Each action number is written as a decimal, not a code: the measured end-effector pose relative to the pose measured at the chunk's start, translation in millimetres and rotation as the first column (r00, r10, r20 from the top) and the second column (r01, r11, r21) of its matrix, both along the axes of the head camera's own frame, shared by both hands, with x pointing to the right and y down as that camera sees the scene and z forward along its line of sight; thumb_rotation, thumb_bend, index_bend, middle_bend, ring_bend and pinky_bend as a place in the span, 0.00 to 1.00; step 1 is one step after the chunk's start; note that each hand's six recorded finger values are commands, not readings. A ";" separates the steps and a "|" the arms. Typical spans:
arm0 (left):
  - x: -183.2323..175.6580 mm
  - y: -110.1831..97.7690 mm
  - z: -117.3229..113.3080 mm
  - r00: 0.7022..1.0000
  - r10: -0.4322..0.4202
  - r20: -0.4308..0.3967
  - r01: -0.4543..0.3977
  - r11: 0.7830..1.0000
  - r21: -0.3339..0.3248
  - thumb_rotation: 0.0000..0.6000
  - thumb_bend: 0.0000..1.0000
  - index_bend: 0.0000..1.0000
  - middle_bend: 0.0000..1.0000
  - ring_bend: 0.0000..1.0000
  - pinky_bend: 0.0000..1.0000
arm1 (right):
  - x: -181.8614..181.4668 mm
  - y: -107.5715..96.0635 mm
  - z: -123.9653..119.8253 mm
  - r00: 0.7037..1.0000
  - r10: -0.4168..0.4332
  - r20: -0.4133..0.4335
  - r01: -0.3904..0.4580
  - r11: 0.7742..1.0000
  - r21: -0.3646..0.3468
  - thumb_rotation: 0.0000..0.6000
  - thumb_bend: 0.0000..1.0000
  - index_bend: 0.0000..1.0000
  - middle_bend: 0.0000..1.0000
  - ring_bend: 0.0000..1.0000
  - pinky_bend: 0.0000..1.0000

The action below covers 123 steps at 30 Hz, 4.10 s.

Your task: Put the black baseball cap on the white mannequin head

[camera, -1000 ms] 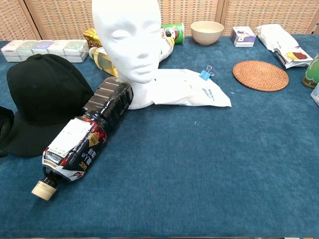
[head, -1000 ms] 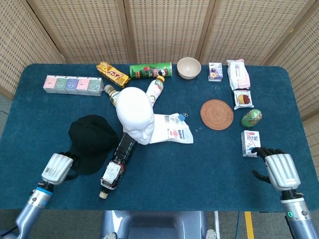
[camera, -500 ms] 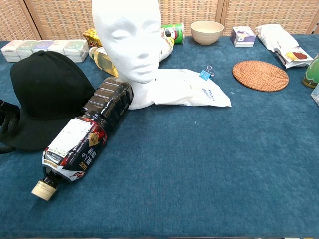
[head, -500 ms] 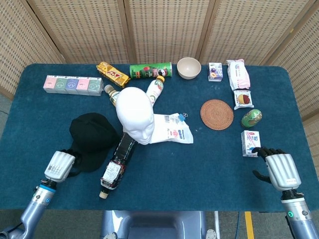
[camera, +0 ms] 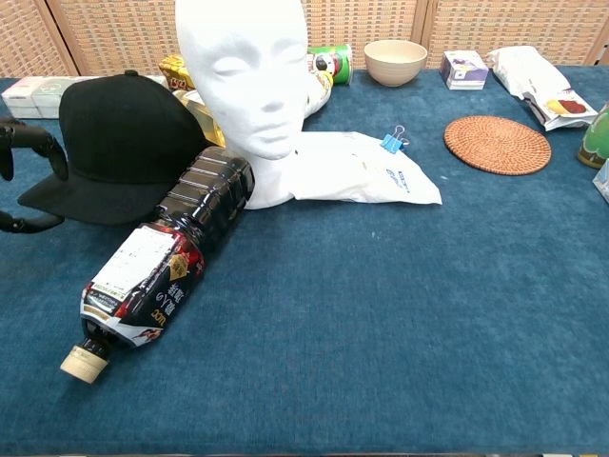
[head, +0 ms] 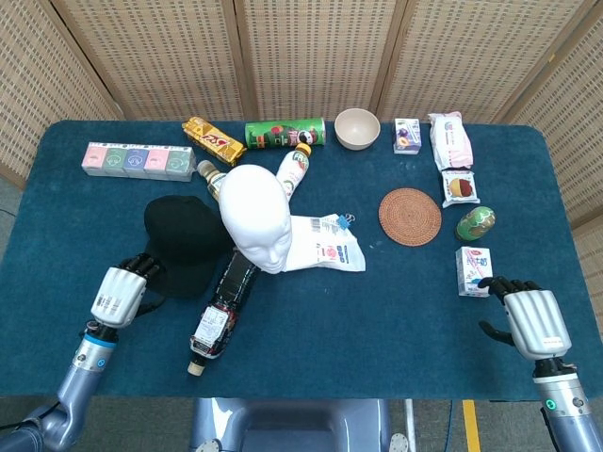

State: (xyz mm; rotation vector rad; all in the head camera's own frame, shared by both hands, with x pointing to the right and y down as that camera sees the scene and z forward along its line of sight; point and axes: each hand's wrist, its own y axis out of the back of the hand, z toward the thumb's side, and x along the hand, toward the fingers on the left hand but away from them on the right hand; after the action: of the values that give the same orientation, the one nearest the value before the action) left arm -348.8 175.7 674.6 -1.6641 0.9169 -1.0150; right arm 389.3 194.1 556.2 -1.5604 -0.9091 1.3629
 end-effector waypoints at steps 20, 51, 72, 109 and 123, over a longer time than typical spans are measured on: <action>9.3 -54.1 13.7 0.997 -0.073 -0.024 0.073 0.997 0.019 1.00 0.44 0.53 0.38 0.29 0.54 | -5.8 -4.2 -3.5 1.000 -0.010 0.002 0.010 1.000 0.006 1.00 0.15 0.36 0.46 0.52 0.51; -26.7 -118.1 -53.5 0.995 -0.103 -0.005 0.101 0.961 0.257 1.00 0.46 0.89 0.65 0.60 0.80 | -15.3 -3.7 -9.2 0.999 -0.035 0.025 0.035 0.999 0.002 1.00 0.15 0.36 0.46 0.52 0.51; 38.7 -190.2 -125.5 0.996 0.083 -0.033 -0.057 0.875 0.482 1.00 0.46 0.89 0.65 0.60 0.80 | -23.4 1.1 3.9 0.997 -0.064 0.043 0.066 0.997 -0.043 1.00 0.15 0.36 0.46 0.52 0.51; 145.3 -154.8 -157.3 0.868 0.493 0.049 -0.420 0.678 0.603 1.00 0.46 0.89 0.65 0.60 0.80 | -17.5 3.4 -6.0 0.998 -0.048 0.047 0.048 0.999 -0.014 1.00 0.15 0.36 0.46 0.52 0.51; 147.7 -107.2 -150.8 0.785 0.603 0.141 -0.562 0.599 0.570 1.00 0.46 0.89 0.65 0.60 0.79 | -17.9 3.4 -3.6 0.997 -0.049 0.052 0.050 0.999 -0.017 1.00 0.15 0.36 0.46 0.52 0.51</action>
State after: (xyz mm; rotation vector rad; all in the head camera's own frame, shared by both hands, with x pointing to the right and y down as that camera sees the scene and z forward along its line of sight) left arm -201.1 68.5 523.8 -1.3050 0.5591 -0.1715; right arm 371.4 197.5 552.6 -1.6286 -0.8857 1.3053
